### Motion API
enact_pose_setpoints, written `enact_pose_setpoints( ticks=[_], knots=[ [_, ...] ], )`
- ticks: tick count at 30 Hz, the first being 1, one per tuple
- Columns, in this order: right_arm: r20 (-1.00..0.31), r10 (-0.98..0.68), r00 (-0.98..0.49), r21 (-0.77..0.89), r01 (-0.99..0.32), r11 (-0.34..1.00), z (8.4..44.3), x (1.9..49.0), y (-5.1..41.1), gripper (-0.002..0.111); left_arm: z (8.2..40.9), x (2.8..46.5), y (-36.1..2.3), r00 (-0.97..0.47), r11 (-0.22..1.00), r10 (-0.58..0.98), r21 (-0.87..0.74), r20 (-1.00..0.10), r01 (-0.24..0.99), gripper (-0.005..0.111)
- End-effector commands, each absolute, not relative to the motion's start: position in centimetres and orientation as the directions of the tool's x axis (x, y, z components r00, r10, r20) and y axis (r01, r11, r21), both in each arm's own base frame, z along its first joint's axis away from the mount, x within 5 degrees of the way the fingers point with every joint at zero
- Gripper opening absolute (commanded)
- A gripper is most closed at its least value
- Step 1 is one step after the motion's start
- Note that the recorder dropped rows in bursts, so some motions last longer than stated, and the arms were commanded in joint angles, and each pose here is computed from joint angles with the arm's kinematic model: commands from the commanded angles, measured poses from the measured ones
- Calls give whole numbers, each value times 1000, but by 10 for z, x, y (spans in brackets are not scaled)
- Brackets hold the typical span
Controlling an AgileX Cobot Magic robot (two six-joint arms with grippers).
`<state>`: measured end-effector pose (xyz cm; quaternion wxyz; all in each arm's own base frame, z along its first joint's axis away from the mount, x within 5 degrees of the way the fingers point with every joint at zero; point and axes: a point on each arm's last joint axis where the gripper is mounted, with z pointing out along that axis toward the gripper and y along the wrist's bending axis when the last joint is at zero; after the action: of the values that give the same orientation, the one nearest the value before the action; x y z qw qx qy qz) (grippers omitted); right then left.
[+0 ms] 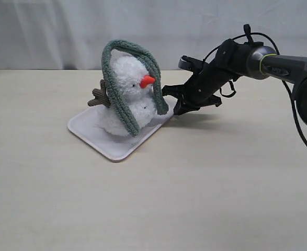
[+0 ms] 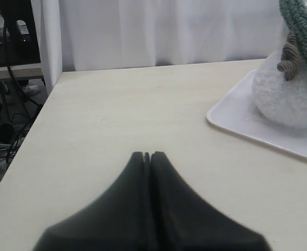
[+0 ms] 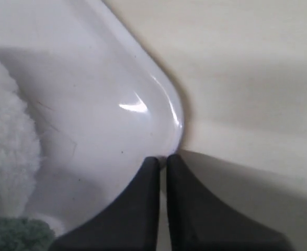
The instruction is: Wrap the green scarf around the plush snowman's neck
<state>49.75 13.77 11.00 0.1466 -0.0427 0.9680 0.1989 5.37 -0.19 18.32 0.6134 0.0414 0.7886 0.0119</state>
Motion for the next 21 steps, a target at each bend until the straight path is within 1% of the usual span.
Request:
enact_pose_setpoints(
  ticks=[1,4,7,11,14,16,21],
  knots=[
    [-257,-54,-965,378,-152,913,109,493,138,4,184,54,-2,-231,996,81,70,-970,55,0],
    [-244,-87,-966,376,-176,910,109,490,139,4,184,54,-2,-231,996,81,70,-970,55,0],
    [-261,-97,-960,373,-193,908,120,490,138,4,184,54,-2,-231,996,81,70,-970,55,0],
    [-357,-72,-931,360,-208,909,147,495,137,4,184,54,-2,-231,996,81,70,-970,55,0],
    [-427,-35,-904,359,-205,910,154,500,138,4,184,54,-2,-231,996,81,70,-970,55,0],
    [-451,-5,-893,370,-192,909,151,504,138,4,184,54,-2,-231,996,81,70,-970,55,0],
    [-480,65,-875,407,-157,900,129,514,141,4,184,54,-2,-231,996,81,70,-970,55,0]
  ],
)
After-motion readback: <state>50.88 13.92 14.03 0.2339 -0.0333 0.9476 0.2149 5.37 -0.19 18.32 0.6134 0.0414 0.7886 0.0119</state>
